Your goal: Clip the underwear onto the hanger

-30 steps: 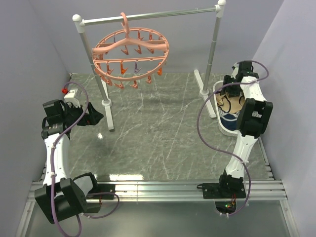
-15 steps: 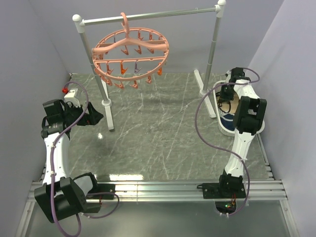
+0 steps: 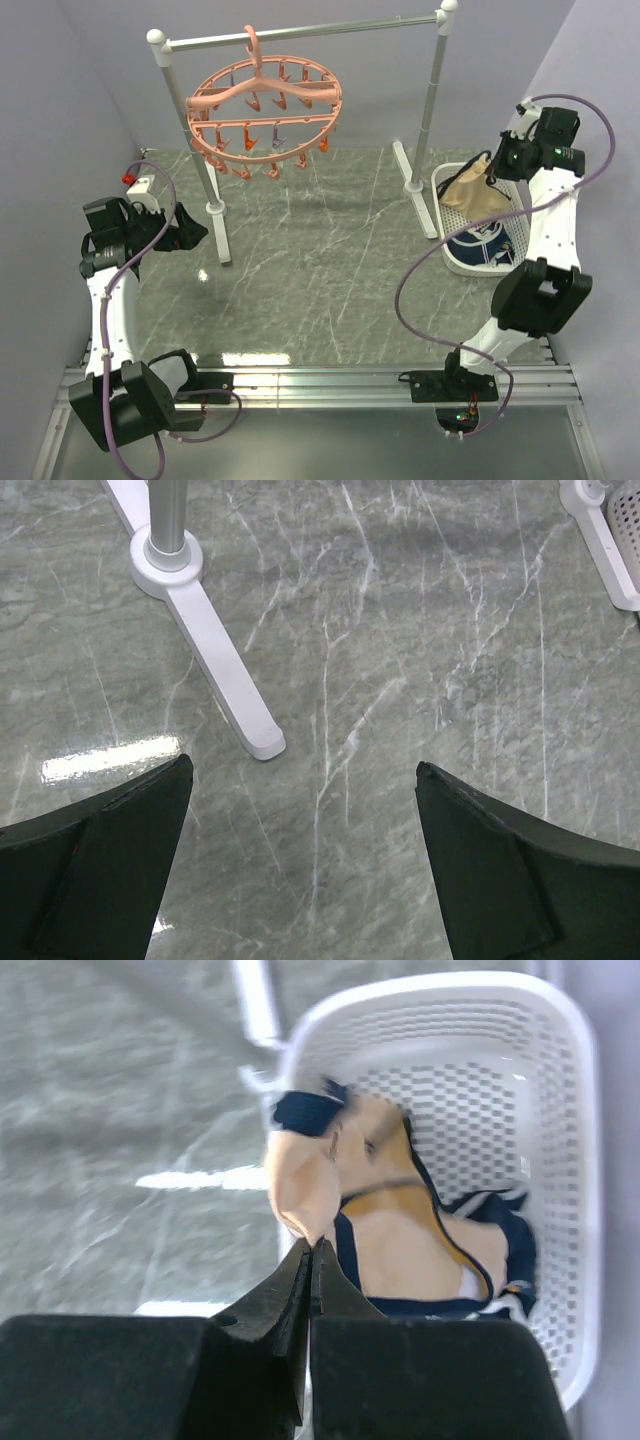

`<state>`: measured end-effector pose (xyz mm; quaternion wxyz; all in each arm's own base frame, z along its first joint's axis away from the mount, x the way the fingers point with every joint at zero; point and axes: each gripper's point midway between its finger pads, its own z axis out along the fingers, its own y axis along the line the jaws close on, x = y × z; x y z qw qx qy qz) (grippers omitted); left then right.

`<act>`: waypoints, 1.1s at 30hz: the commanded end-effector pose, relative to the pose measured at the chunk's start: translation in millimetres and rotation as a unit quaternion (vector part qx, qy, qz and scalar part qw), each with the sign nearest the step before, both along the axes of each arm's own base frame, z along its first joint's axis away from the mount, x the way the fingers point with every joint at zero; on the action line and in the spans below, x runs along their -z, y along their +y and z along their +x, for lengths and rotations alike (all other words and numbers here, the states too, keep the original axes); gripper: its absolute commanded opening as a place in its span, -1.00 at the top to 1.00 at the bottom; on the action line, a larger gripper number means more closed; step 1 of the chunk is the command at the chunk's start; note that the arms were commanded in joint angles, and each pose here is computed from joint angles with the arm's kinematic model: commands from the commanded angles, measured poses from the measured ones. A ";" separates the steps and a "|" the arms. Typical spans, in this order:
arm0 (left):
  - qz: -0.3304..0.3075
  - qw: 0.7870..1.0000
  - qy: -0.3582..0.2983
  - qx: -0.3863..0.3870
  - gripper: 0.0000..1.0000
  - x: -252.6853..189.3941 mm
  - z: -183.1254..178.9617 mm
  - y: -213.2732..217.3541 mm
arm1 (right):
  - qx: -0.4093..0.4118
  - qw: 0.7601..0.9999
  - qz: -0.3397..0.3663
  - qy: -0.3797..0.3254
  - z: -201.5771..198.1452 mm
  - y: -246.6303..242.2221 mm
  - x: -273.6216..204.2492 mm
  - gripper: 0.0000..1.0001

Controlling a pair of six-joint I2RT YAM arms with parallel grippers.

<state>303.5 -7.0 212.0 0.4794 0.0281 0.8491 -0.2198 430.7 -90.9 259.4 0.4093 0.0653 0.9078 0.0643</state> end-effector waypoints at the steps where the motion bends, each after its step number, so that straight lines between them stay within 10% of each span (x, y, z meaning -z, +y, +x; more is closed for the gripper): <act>1: 0.001 1.000 -0.027 0.002 -0.99 -27.9 2.6 -1.3 | -0.056 0.997 0.042 0.018 -24.2 36.5 -4.6 1.00; 16: -0.019 0.999 -0.040 0.007 -0.99 -45.3 -5.0 -10.1 | -0.251 0.956 0.152 0.004 -85.2 211.0 -8.8 1.00; 30: -0.026 0.998 -0.057 0.030 -0.99 -45.1 -13.9 -20.0 | -0.300 0.927 0.199 0.103 -88.6 376.3 129.7 1.00; 33: -0.019 0.995 -0.083 0.051 -0.99 -48.3 -21.8 -27.2 | -0.328 0.913 0.217 0.110 -93.8 412.8 126.8 0.55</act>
